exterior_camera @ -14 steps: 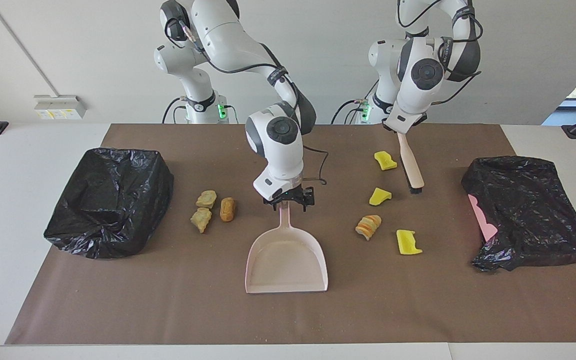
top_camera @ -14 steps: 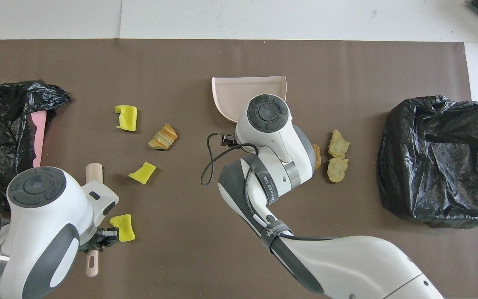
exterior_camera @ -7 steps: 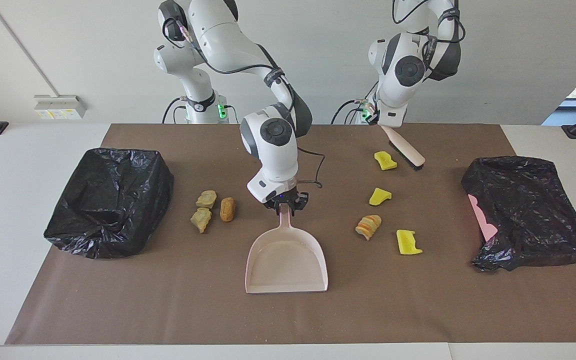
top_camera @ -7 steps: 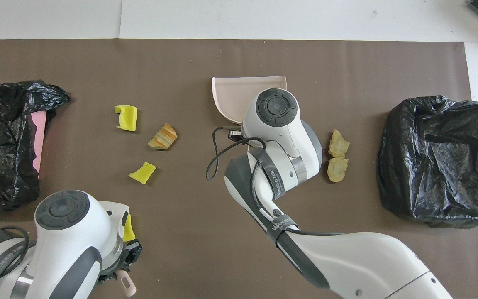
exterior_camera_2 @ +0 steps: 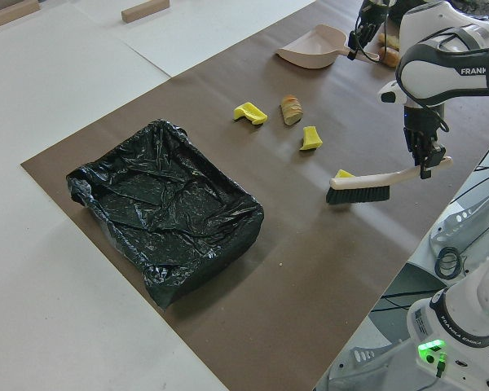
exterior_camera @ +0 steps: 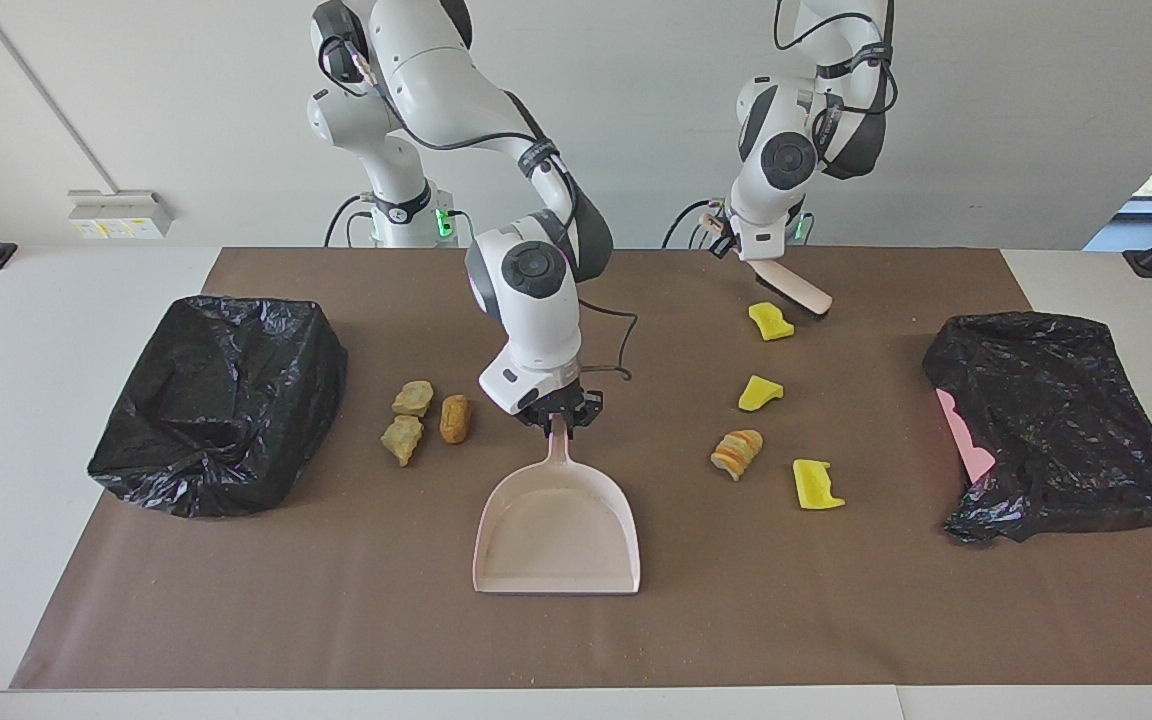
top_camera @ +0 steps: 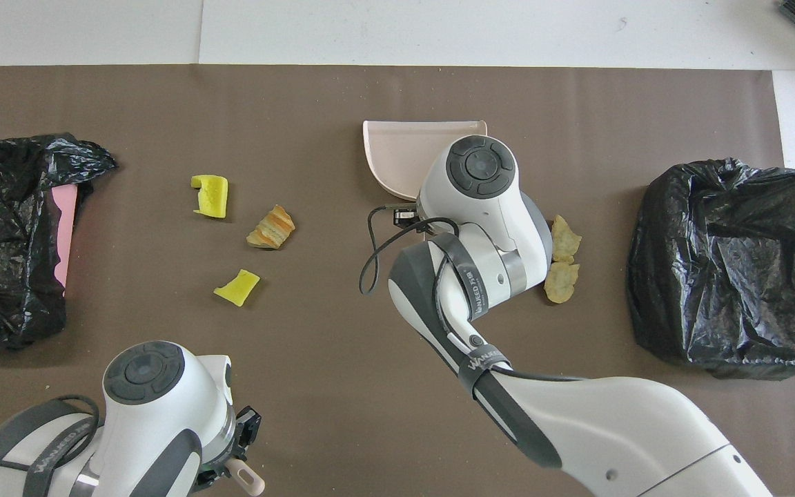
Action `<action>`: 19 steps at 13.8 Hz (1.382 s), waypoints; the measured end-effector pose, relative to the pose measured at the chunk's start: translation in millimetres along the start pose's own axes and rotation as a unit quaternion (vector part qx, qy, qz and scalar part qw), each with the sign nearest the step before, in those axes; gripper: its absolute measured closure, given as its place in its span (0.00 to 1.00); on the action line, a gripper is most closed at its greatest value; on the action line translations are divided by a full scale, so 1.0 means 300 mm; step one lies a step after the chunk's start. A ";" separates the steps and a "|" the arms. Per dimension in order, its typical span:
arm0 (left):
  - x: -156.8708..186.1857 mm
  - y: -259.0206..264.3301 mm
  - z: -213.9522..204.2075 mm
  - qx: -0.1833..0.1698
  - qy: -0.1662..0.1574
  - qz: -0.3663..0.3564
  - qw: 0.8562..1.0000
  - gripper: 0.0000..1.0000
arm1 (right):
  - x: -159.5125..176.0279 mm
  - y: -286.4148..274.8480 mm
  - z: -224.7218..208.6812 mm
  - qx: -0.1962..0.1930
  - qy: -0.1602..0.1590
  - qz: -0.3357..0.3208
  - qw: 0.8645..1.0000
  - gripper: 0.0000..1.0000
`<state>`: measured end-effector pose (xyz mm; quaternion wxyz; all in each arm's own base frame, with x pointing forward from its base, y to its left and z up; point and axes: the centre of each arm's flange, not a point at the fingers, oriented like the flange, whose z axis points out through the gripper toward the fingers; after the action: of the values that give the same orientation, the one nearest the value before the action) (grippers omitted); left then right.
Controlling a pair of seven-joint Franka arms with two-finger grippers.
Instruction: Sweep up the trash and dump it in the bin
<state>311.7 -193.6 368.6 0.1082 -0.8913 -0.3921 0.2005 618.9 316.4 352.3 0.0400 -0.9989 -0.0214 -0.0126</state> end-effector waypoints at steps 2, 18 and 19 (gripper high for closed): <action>0.010 0.027 0.014 -0.021 -0.005 -0.013 1.000 0.74 | 0.008 0.012 -0.025 0.011 0.003 -0.070 0.997 0.68; 0.252 0.243 -0.150 -0.109 -0.017 0.114 0.987 0.74 | -0.134 0.138 -0.120 -0.052 -0.081 -0.574 0.813 0.68; 0.279 0.222 -0.160 -0.097 -0.019 0.136 0.986 0.74 | -0.149 0.114 -0.102 -0.057 -0.082 -0.582 0.807 0.68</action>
<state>427.9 -177.8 365.6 -0.0140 -0.9387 -0.2866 0.1912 575.1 278.0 378.7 -0.0333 -0.7967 -0.6016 0.0474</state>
